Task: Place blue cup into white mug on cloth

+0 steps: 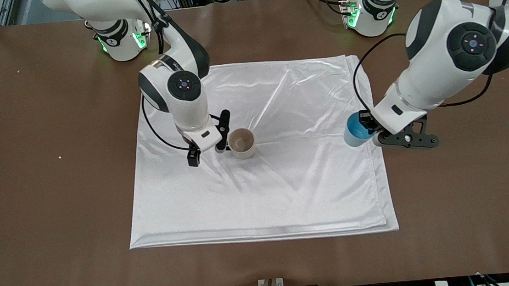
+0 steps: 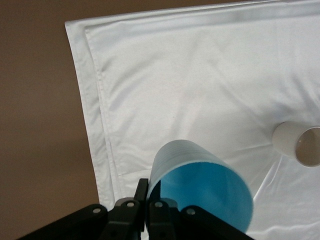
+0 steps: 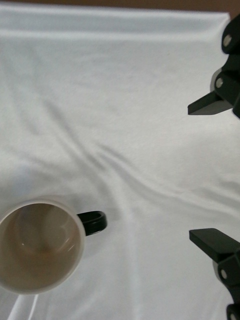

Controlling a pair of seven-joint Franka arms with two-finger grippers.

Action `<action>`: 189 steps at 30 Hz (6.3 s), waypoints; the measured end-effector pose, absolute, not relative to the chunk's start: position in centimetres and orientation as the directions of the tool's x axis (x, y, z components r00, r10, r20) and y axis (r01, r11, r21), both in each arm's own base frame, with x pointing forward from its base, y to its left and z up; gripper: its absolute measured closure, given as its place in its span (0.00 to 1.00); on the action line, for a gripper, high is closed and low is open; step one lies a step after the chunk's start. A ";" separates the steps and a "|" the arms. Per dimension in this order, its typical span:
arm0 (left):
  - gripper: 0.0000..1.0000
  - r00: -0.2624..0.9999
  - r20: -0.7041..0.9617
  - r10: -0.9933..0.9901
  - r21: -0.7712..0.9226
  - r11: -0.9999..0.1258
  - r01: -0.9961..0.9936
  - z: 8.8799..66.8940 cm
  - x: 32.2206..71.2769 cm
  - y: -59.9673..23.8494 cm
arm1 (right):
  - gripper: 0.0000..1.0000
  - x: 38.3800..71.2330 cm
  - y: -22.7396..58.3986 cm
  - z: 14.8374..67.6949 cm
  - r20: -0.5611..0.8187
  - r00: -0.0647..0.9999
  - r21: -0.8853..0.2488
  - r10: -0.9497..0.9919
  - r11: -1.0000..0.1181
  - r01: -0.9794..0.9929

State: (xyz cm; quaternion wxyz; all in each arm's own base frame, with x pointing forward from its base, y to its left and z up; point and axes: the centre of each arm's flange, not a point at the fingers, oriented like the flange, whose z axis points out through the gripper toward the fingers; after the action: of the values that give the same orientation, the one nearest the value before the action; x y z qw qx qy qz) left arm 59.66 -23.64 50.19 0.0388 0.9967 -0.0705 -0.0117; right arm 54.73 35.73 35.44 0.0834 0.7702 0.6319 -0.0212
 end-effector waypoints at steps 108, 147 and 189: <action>0.00 0.966 0.098 0.238 0.182 -0.959 0.218 41.2 55.9 -47.3 | 0.00 54.4 -3.6 62.9 0.016 0.999 0.024 -0.047 -0.999 -0.047; 0.00 0.978 0.079 0.193 -0.003 -0.981 0.194 56.2 63.7 -13.1 | 0.00 55.6 -3.4 62.1 0.043 0.994 0.022 -0.098 -0.995 -0.099; 0.00 0.984 0.060 0.169 0.035 -0.985 0.167 59.7 60.7 -5.6 | 0.00 55.7 -2.9 61.9 0.040 0.995 0.022 -0.092 -0.995 -0.093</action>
State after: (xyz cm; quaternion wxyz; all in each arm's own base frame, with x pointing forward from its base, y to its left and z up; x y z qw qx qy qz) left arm 60.66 -5.55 59.72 0.0147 0.9958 0.0843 0.0312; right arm 55.69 -2.95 61.92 0.0118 0.9987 -0.0464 0.0192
